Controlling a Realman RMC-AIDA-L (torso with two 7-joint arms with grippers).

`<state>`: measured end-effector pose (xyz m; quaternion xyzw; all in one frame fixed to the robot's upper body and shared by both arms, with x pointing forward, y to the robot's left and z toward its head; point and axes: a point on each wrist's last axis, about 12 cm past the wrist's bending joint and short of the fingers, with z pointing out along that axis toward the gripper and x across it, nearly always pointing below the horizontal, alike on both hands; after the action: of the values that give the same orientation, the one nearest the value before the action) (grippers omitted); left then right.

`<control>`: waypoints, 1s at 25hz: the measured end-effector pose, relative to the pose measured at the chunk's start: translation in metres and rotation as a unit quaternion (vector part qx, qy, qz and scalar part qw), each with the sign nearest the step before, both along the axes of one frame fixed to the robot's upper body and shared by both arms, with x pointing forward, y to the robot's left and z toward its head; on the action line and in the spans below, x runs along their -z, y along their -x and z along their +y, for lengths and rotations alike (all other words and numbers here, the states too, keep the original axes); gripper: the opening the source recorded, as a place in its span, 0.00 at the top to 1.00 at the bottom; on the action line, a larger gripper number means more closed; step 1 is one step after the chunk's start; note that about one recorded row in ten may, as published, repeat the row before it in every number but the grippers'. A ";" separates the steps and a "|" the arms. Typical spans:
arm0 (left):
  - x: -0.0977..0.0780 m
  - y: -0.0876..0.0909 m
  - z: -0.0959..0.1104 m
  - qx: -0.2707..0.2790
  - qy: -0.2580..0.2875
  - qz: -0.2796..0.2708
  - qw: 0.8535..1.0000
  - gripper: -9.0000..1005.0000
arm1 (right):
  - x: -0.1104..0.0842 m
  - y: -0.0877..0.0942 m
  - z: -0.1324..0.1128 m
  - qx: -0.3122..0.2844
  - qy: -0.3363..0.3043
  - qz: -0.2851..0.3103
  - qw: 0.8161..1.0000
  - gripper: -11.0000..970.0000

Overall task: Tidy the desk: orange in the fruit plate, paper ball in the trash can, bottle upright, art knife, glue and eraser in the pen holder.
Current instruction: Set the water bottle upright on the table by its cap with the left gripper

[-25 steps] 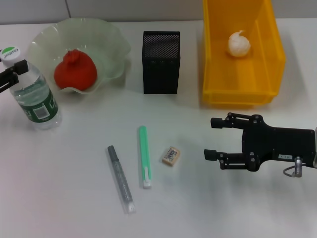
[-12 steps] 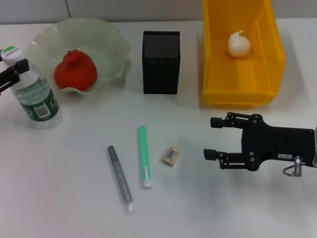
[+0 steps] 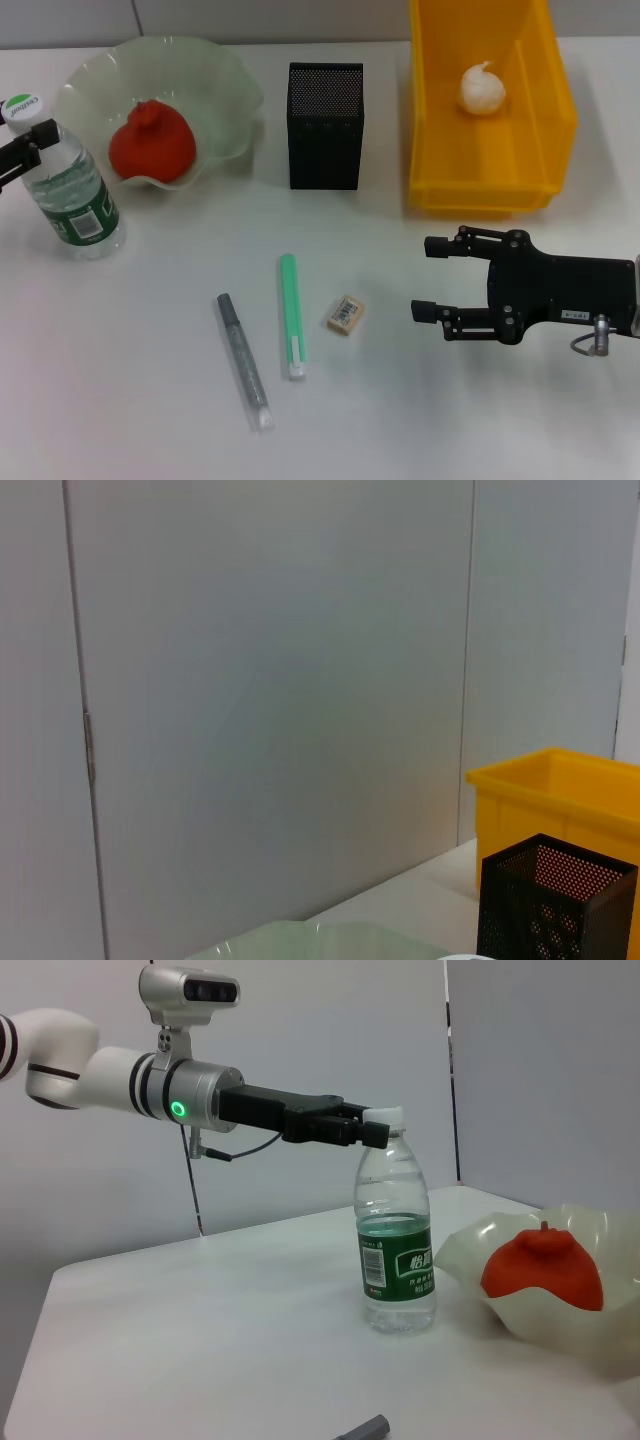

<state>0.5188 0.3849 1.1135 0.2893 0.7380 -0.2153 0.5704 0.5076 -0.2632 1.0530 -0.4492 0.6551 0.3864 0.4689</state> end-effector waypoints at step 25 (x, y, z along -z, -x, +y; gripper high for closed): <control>-0.019 0.006 -0.004 0.013 0.080 -0.061 0.995 0.21 | 0.000 -0.001 0.000 0.003 0.001 0.004 1.000 0.19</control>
<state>0.5131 0.3804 1.1330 0.2653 0.6785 -0.2629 0.6325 0.5086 -0.2632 1.0529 -0.4457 0.6586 0.3864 0.4671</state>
